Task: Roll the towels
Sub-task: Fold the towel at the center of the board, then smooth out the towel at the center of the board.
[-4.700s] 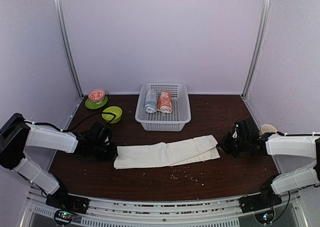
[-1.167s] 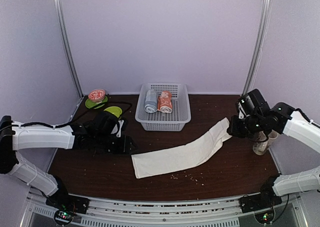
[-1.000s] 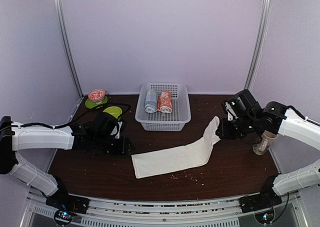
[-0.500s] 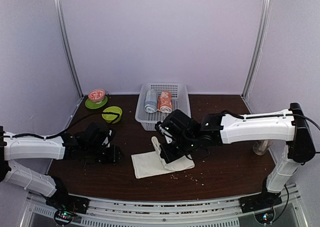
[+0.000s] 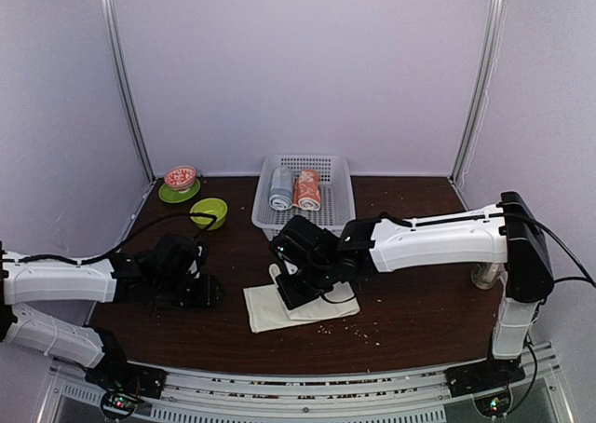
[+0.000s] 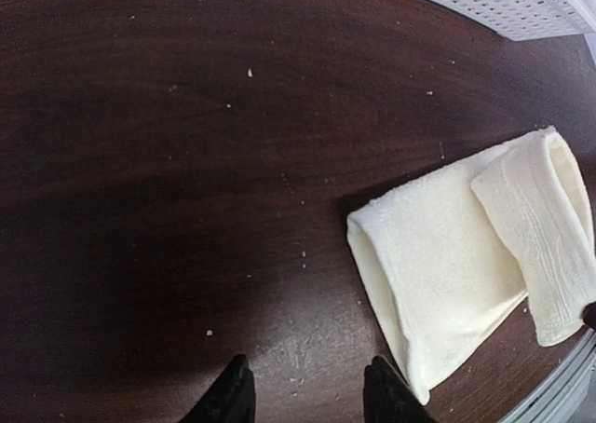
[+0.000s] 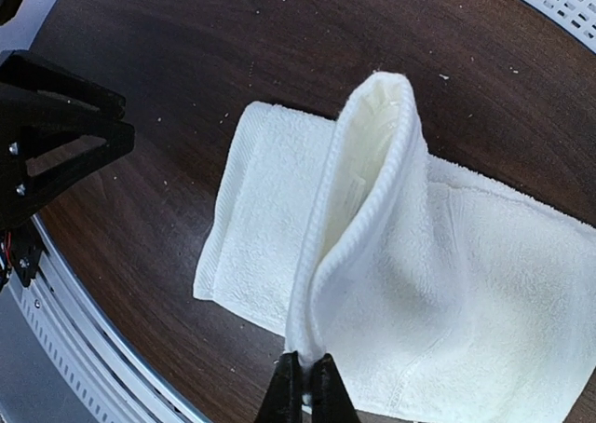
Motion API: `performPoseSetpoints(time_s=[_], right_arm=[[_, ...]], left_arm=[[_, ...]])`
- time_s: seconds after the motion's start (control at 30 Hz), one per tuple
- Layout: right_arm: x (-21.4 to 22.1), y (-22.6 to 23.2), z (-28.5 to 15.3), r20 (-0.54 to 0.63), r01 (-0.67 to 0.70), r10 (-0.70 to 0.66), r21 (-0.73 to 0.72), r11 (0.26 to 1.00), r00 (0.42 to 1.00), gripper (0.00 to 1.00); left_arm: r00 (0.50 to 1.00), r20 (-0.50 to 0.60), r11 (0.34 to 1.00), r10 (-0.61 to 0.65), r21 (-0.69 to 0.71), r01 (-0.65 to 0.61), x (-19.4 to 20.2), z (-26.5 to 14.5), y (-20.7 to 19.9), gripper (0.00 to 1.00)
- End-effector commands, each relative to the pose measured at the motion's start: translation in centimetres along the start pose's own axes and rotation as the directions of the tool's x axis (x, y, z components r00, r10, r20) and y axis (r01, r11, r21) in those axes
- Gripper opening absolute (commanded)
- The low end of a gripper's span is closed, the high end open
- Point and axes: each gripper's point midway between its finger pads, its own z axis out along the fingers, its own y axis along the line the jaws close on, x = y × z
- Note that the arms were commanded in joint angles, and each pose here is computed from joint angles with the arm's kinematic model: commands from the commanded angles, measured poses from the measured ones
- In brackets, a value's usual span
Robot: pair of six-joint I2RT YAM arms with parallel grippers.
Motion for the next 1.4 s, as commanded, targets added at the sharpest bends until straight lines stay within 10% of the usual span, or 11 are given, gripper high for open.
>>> performPoseSetpoints(time_s=[0.0, 0.57, 0.7, 0.83, 1.13, 1.37], right_arm=[[-1.6, 0.1, -0.6, 0.054, -0.049, 0.048, 0.036, 0.998, 0.997, 0.0], [-0.5, 3.5, 3.4, -0.062, 0.004, -0.007, -0.051, 0.999, 0.998, 0.0], [-0.5, 5.2, 1.7, -0.069, 0.041, -0.05, -0.121, 0.992, 0.996, 0.42], [-1.1, 4.6, -2.1, -0.004, 0.047, -0.048, -0.141, 0.989, 0.999, 0.58], [0.8, -8.3, -4.0, 0.125, -0.25, 0.246, 0.017, 0.968, 0.961, 0.48], [0.7, -8.3, -3.5, 0.153, -0.303, 0.308, -0.059, 0.951, 0.939, 0.44]], left_arm=[[1.0, 0.012, 1.0, -0.02, -0.02, 0.02, 0.1, 0.1, 0.8, 0.41], [0.999, -0.004, 0.999, -0.033, -0.017, 0.033, 0.9, 0.3, 1.1, 0.41], [0.999, 0.002, 0.999, -0.032, -0.015, 0.032, 0.7, 0.0, 1.1, 0.41], [0.999, 0.035, 1.0, -0.023, 0.022, 0.022, -0.2, -1.0, 0.2, 0.41], [0.988, 0.072, 0.956, 0.136, 0.253, -0.15, -3.9, -2.3, -8.8, 0.38], [0.981, -0.028, 0.953, 0.194, 0.243, -0.182, -2.9, 2.7, -11.6, 0.28]])
